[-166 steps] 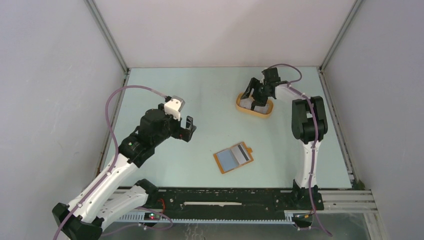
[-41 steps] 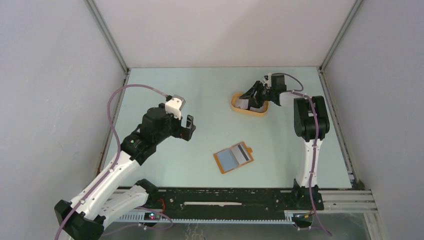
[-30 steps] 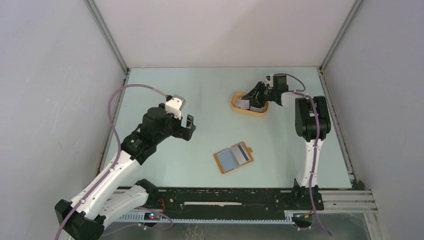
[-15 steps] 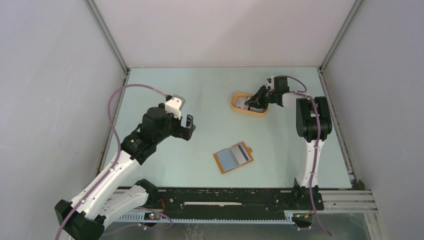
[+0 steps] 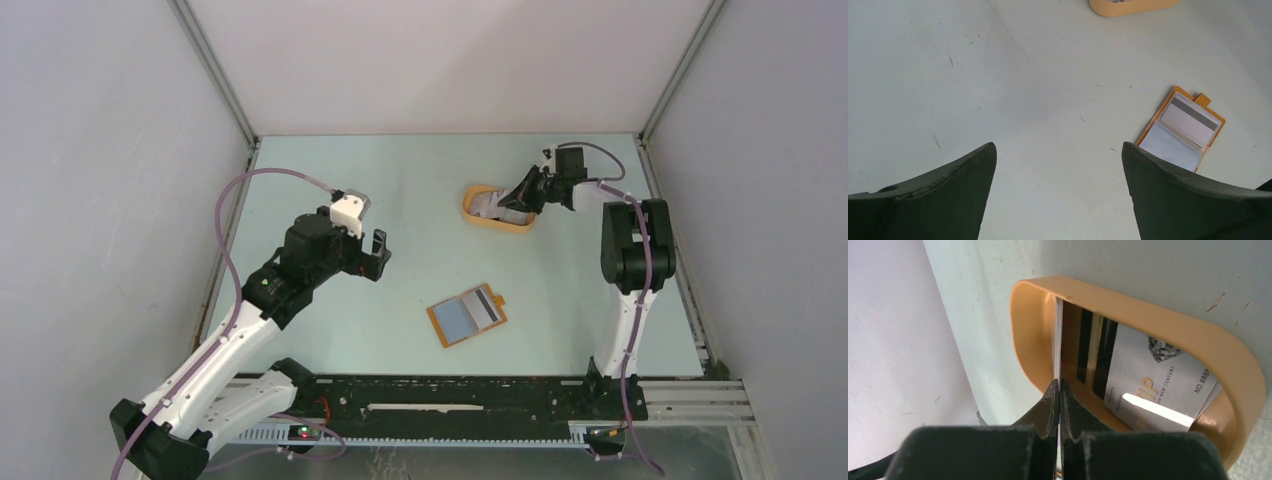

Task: Put the credit cards into the card holder
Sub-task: Pick up the credit card from the storage box.

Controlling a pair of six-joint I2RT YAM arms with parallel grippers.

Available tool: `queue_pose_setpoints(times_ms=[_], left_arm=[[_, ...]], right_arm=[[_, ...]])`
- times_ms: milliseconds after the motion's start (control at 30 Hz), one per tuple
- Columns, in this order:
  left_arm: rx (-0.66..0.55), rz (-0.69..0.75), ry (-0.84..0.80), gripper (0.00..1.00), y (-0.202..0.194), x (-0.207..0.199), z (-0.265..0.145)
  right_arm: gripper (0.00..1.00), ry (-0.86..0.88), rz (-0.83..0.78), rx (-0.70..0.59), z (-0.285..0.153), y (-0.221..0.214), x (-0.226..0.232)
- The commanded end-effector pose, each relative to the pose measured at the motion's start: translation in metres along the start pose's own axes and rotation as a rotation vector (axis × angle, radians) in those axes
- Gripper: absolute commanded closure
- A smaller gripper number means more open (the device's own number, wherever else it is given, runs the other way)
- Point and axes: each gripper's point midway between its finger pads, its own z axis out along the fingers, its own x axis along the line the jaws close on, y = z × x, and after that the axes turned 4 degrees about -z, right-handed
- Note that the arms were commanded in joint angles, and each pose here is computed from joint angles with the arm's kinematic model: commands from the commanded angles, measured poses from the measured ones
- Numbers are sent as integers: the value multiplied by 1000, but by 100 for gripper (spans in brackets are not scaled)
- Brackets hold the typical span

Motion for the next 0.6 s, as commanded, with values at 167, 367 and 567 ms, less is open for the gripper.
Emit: queue_pose_setpoints(times_ms=[167,367,567], left_arm=[[-13,13,-2,0,-1,2,-3],[-39,31,-103,0,4,-15,-9],[-90,29,-247,0,13,-41,-20]], right_arm=[[100,5,-247,-97,-46,12,33],[100,109,-457,-105,-81,0,68],[100,278,-699,-86,-130,-36,114]])
